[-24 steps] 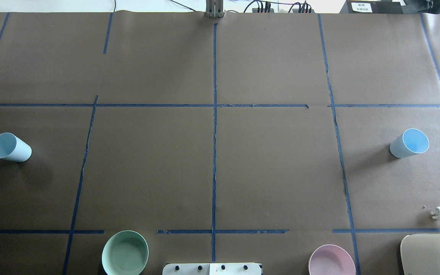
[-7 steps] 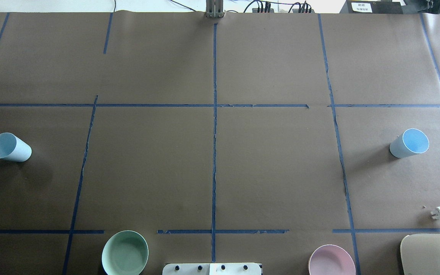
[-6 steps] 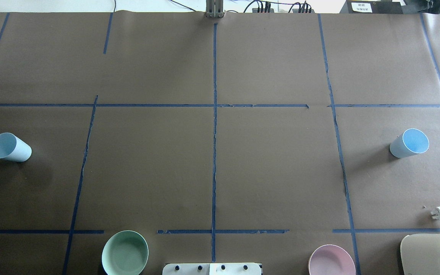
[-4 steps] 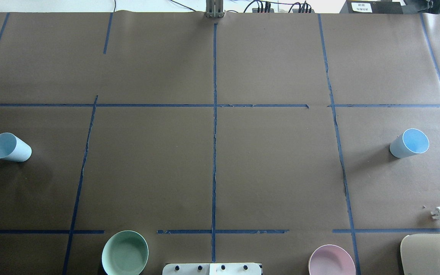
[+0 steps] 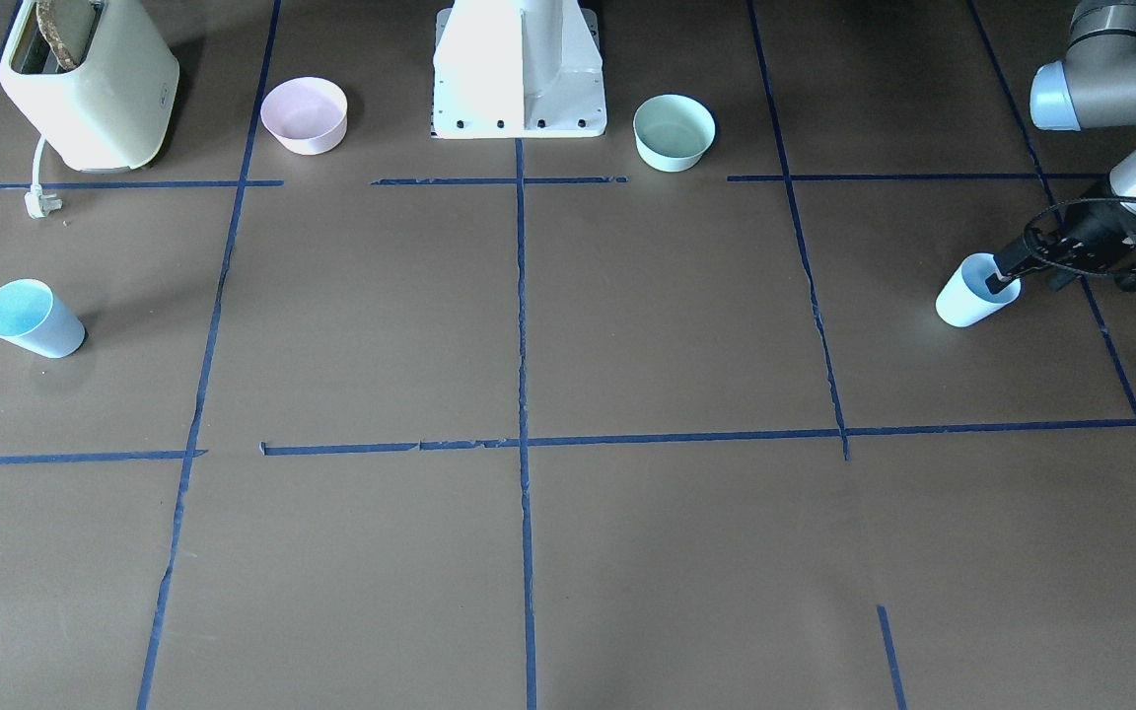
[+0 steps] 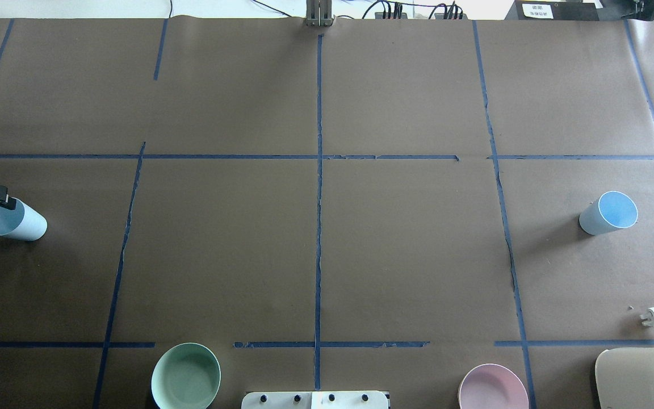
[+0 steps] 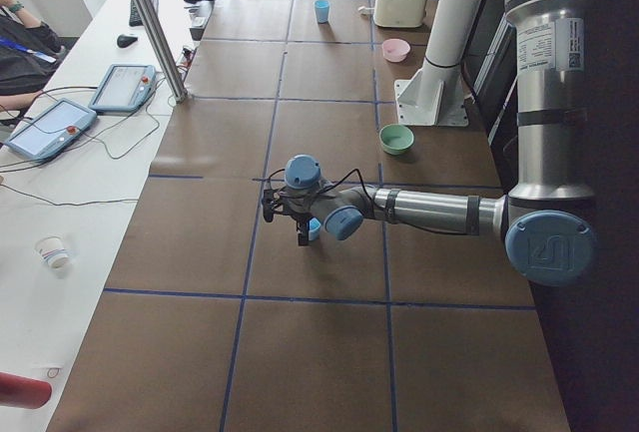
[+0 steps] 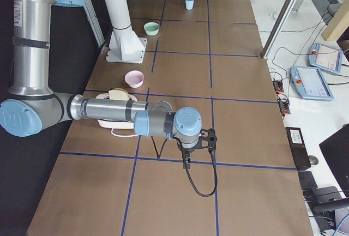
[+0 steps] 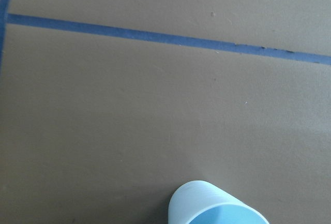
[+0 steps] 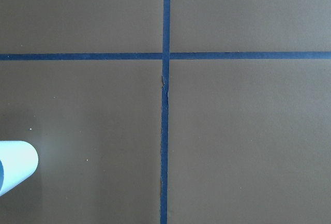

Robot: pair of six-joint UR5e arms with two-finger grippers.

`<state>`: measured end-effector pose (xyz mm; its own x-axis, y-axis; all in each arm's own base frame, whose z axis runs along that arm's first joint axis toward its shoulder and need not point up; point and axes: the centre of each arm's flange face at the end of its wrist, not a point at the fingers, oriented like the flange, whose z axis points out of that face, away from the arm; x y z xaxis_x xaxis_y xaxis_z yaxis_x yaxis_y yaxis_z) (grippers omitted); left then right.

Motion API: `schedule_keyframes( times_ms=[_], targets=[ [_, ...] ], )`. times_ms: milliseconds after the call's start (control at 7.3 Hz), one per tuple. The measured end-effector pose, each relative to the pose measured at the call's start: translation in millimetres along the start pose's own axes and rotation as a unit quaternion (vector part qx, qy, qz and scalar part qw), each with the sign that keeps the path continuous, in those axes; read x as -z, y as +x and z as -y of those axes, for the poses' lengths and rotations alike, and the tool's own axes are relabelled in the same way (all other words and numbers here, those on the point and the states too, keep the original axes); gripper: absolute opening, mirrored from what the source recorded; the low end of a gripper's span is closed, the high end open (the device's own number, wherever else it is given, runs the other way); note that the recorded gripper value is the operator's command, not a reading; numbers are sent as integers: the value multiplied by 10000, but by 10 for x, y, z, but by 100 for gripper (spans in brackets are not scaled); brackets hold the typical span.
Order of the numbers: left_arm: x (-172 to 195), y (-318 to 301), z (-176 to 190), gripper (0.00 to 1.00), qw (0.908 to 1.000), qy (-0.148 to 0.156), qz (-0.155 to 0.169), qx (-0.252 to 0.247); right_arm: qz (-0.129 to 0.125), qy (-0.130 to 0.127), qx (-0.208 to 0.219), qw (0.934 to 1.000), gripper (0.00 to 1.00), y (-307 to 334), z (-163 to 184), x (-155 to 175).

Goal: Stack blue cups with both arms
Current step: 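Lower the left gripper onto the light blue cup nearest it and grasp it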

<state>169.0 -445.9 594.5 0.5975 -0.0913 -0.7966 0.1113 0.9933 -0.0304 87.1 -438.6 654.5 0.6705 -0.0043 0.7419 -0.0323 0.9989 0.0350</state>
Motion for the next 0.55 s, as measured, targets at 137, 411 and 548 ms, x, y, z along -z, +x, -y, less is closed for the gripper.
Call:
schedule_keyframes(
  times_ms=[137,411,548],
  targets=[
    [-25,-9,-19,100,10000,-24,13,1,0,0,1,10000,100,-2,1,0],
    [-85,-69,-86,89,9999,-104,66,18,-5,7,11,10000,100,-6,7,5],
    [-110,-104,-120,75,9999,-140,95,29,-6,12,10,10000,100,-7,8,9]
  ],
)
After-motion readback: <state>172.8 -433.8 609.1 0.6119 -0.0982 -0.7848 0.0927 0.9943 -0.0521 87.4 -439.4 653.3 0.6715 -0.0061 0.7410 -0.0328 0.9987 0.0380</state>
